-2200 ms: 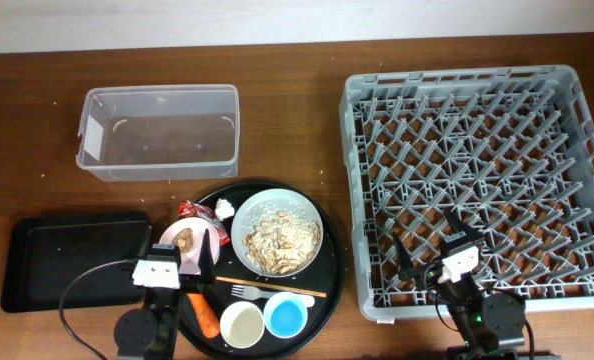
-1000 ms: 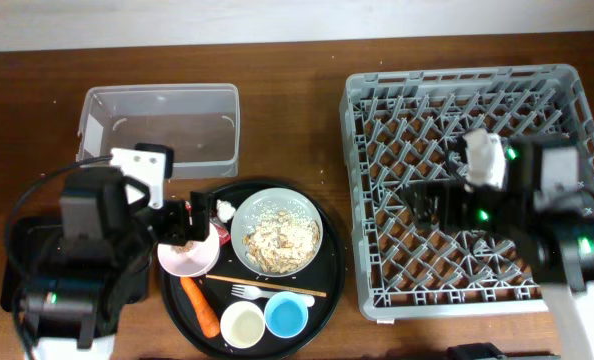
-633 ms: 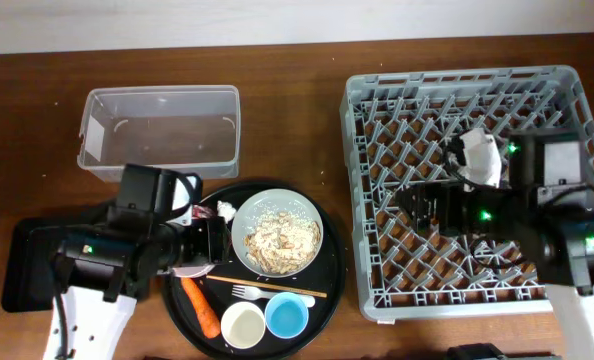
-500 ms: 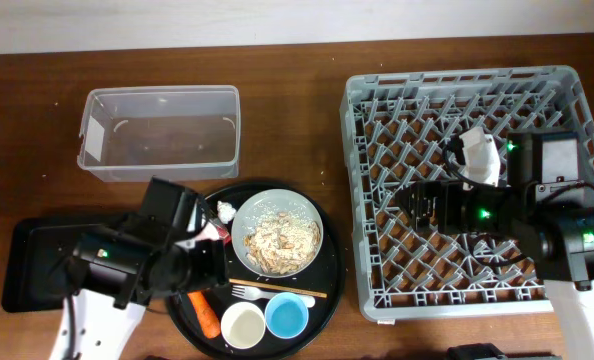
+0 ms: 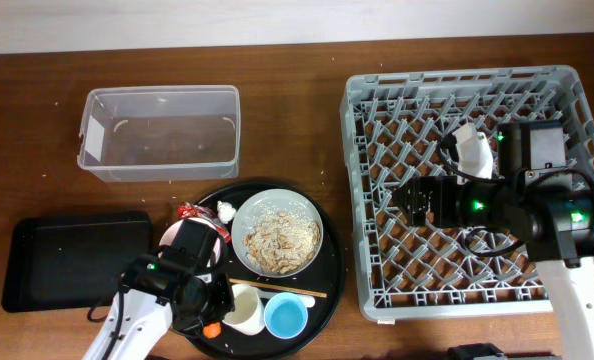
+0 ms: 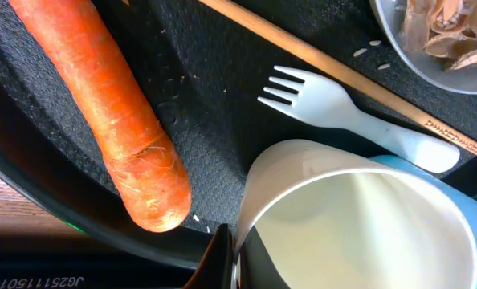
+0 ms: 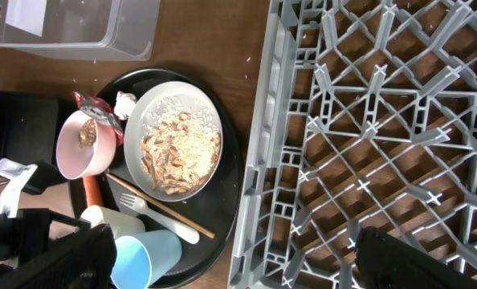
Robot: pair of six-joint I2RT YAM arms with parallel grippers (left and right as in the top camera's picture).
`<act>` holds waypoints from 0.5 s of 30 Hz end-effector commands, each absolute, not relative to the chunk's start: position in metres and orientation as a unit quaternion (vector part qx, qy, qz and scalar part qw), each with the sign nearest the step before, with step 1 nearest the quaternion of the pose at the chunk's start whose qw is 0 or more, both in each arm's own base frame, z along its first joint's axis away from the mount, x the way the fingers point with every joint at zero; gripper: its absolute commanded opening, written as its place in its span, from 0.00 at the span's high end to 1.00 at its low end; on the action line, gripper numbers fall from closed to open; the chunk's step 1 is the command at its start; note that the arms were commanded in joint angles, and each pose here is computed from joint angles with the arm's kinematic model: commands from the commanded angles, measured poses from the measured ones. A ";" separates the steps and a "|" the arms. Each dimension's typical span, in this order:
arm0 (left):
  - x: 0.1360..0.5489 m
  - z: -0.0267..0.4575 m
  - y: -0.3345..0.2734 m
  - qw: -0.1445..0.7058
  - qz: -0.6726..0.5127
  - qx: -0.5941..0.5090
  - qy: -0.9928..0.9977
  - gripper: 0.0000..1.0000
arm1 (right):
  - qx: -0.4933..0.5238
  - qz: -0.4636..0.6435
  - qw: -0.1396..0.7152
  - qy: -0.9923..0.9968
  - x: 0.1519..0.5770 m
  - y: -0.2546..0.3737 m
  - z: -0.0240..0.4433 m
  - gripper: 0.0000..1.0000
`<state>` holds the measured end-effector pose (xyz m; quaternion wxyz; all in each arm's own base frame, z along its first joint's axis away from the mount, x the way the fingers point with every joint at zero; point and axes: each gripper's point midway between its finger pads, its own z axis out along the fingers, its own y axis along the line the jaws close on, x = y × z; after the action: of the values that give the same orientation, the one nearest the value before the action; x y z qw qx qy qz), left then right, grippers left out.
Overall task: Sort waste into correct bins and load items into the dishwasher rack
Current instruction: 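Lift the white cup with the left gripper and pass it to the right gripper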
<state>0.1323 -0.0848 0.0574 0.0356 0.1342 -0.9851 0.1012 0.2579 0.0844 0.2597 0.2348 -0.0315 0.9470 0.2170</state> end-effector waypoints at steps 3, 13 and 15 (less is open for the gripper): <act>0.154 0.113 -0.081 -0.007 0.085 0.131 -0.988 0.99 | -0.028 0.218 0.239 0.946 0.259 0.084 0.264 0.02; 0.303 0.295 -0.227 -0.186 0.556 -0.086 -0.805 0.99 | -0.265 0.436 0.325 0.797 0.242 0.160 0.336 0.08; 0.307 0.303 -0.232 -0.175 0.599 -0.124 -0.771 0.99 | -0.321 0.459 0.351 0.750 0.234 0.169 0.350 0.08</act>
<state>0.3300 -0.2189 0.2762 -0.2121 -0.0521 -0.8238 0.5231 0.2527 0.1534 0.3234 0.3261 -0.2509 0.8172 0.4035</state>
